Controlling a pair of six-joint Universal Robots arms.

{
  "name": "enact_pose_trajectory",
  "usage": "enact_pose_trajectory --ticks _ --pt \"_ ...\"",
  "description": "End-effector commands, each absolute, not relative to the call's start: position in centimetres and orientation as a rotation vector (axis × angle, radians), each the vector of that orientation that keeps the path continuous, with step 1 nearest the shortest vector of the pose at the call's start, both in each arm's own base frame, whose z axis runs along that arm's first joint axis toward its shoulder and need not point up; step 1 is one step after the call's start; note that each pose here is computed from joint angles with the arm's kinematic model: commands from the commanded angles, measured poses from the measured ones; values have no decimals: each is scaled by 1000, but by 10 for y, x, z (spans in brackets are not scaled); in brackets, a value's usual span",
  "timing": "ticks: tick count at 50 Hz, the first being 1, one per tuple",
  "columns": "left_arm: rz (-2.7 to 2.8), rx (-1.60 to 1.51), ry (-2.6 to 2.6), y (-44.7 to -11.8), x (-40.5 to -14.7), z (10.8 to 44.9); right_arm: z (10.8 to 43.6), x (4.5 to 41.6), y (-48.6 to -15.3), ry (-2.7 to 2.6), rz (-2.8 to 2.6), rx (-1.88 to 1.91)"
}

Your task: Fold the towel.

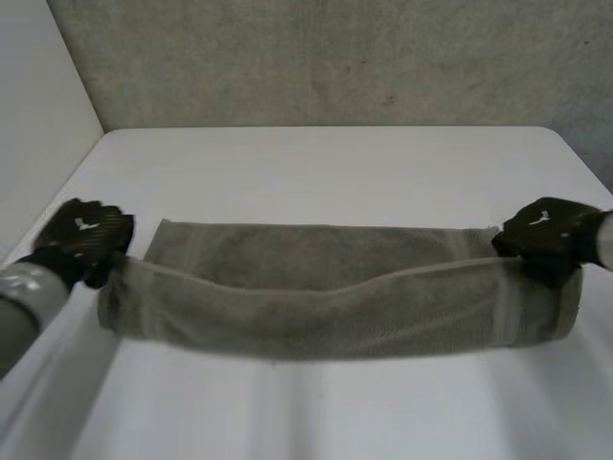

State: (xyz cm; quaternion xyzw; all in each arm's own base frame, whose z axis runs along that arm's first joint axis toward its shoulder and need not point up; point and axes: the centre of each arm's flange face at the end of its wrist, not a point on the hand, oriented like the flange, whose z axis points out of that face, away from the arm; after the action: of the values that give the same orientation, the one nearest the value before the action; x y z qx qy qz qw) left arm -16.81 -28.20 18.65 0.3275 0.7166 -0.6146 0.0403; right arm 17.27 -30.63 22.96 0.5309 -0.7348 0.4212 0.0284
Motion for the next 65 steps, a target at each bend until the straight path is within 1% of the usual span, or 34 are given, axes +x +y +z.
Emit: enact_pose_trajectory --ticks 1,2,3,4,6,7,9,14,17,23,26,28,29,30,31,33,34,36,37,38,39,41,42,44,45,47,48,49,50,52,53,55,61,65 --pt "-1842 941 2151 -350 -192 160 196 192 -352 -2201 1347 1543" --pt "-1842 941 2150 -350 -192 160 196 192 -352 -2201 1348 1542" --pt "-1856 941 2132 -361 -197 158 193 194 -360 -2182 1381 1523" --pt "-1856 941 2132 -361 -197 158 193 194 -360 -2182 1381 1522" --pt "-1890 955 2100 -379 -210 155 189 201 -373 -2137 1437 1498" --pt "-1890 955 2100 -379 -210 155 189 202 -373 -2137 1437 1498" --pt "-1909 950 2077 -394 -215 152 183 209 -383 -2092 1467 1484" --pt "-1929 938 2047 -409 -219 149 172 210 -399 -2052 1469 1447" --pt "-1943 940 2032 -415 -222 148 164 213 -405 -2045 1463 1447" --pt "-1948 957 2030 -413 -229 146 157 218 -410 -2040 1454 1429" --pt "-1949 958 2030 -411 -231 147 162 219 -412 -2036 1462 1399" --pt "-1953 952 2034 -409 -231 150 176 220 -412 -2062 1531 1325" --pt "-1953 952 2034 -409 -231 150 176 220 -412 -2063 1531 1325" --pt "-1958 948 2033 -408 -231 154 189 219 -412 -2082 1591 1263" --pt "-1958 948 2033 -408 -231 154 190 219 -412 -2082 1591 1262" --pt "-1943 933 2046 -399 -227 162 216 215 -406 -2131 1708 1135" --pt "-1943 933 2046 -399 -227 162 216 215 -406 -2131 1709 1134" --pt "-1942 910 2070 -388 -224 169 232 211 -388 -2175 1747 1089" --pt "-1942 910 2070 -388 -224 169 232 211 -388 -2175 1747 1089" --pt "-1943 899 2089 -380 -222 172 239 210 -376 -2179 1755 1095" --pt "-1943 898 2089 -380 -222 172 239 210 -376 -2179 1755 1095" --pt "-1956 864 2136 -365 -218 178 243 207 -350 -2209 1736 1124" --pt "-1956 864 2137 -365 -218 178 243 206 -350 -2209 1736 1124" --pt "-1995 810 2178 -351 -216 185 242 202 -326 -2252 1697 1140" --pt "-1996 810 2178 -351 -216 185 241 202 -326 -2252 1696 1140" --pt "-2023 772 2196 -346 -215 188 230 189 -312 -2320 1620 1114" --pt "-2055 733 2216 -341 -214 190 230 188 -312 -2320 1620 1113" --pt "-2088 691 2234 -337 -213 192 220 180 -307 -2358 1574 1091" --pt "-2088 691 2234 -336 -213 192 220 179 -307 -2358 1573 1090" --pt "-2161 614 2252 -331 -212 193 201 170 -299 -2400 1543 1074" --pt "-2161 613 2252 -331 -212 193 200 170 -299 -2400 1543 1074" --pt "-2223 561 2240 -329 -211 195 185 168 -291 -2401 1581 1085" --pt "-2255 541 2224 -327 -210 197 167 158 -289 -2377 1634 1053" --pt "-2245 545 2235 -324 -210 194 154 156 -295 -2349 1679 1050"
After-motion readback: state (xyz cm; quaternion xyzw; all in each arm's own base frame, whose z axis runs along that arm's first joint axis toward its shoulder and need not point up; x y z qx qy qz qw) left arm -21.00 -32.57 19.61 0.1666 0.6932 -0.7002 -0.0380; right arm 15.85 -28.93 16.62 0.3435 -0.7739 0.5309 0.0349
